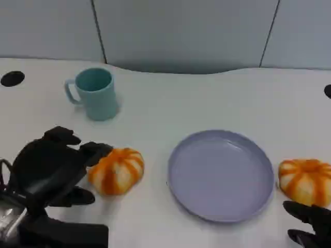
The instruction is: Grasp the bread from the table and place it into the plate.
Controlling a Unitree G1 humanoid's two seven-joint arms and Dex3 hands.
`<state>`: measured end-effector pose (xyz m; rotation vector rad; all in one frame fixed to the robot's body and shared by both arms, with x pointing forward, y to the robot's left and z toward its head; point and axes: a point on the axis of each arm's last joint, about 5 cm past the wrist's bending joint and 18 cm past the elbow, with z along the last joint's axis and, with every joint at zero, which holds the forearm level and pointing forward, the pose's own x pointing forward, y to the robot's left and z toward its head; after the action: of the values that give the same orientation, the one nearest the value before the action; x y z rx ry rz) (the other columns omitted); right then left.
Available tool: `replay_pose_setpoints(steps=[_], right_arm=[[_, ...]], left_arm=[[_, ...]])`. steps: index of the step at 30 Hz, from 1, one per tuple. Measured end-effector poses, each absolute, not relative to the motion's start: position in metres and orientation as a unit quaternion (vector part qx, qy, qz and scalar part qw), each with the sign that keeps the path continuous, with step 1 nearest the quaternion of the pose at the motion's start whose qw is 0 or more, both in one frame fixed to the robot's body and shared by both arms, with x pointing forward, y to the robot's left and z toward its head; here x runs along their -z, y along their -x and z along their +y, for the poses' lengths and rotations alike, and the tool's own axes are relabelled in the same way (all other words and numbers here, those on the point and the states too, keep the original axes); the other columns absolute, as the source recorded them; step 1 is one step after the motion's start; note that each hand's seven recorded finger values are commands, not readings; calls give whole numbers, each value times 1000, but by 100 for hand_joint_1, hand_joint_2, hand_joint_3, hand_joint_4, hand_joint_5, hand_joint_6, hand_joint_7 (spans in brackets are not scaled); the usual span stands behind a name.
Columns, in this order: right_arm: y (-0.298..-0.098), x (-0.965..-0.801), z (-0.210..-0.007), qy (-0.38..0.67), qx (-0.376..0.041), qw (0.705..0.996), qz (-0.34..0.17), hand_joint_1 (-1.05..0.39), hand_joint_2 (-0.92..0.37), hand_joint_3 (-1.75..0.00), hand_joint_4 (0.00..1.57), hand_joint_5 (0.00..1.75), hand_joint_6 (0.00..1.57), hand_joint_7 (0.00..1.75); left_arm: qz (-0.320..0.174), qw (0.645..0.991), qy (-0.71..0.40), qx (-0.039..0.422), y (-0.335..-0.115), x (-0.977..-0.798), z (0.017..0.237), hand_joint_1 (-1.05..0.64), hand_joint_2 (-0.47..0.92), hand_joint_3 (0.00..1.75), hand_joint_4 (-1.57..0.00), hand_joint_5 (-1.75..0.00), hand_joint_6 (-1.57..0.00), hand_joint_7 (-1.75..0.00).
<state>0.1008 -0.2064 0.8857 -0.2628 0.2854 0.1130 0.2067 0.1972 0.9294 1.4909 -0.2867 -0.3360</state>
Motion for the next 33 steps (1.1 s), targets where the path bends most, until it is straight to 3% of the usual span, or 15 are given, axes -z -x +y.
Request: replay_pose_setpoints(steps=[8,14,21,33], right_arm=[[-102,-886,-203,128,-60,980,141,-44,-92,-50,64,1,54,0],[-102,-886,-202,131,-61,979,145,-44,-92,-51,64,1,54,0],[-100,-889,-202,136,-60,979,140,-45,-92,-51,63,1,52,0],[-98,-890,-201,126,-61,980,138,-45,-92,-48,64,1,54,0]], left_arm=[[-97,712,-666,199,-229,-945,192,-80,92,2,-11,-23,-23,0],[-21,739,-622,257,-248,-955,184,-86,90,0,-3,-17,-13,0],[58,760,-579,290,-264,-959,173,-88,91,0,0,-12,-8,0],[135,748,-565,321,-276,-939,158,-87,91,0,0,-2,-8,0]])
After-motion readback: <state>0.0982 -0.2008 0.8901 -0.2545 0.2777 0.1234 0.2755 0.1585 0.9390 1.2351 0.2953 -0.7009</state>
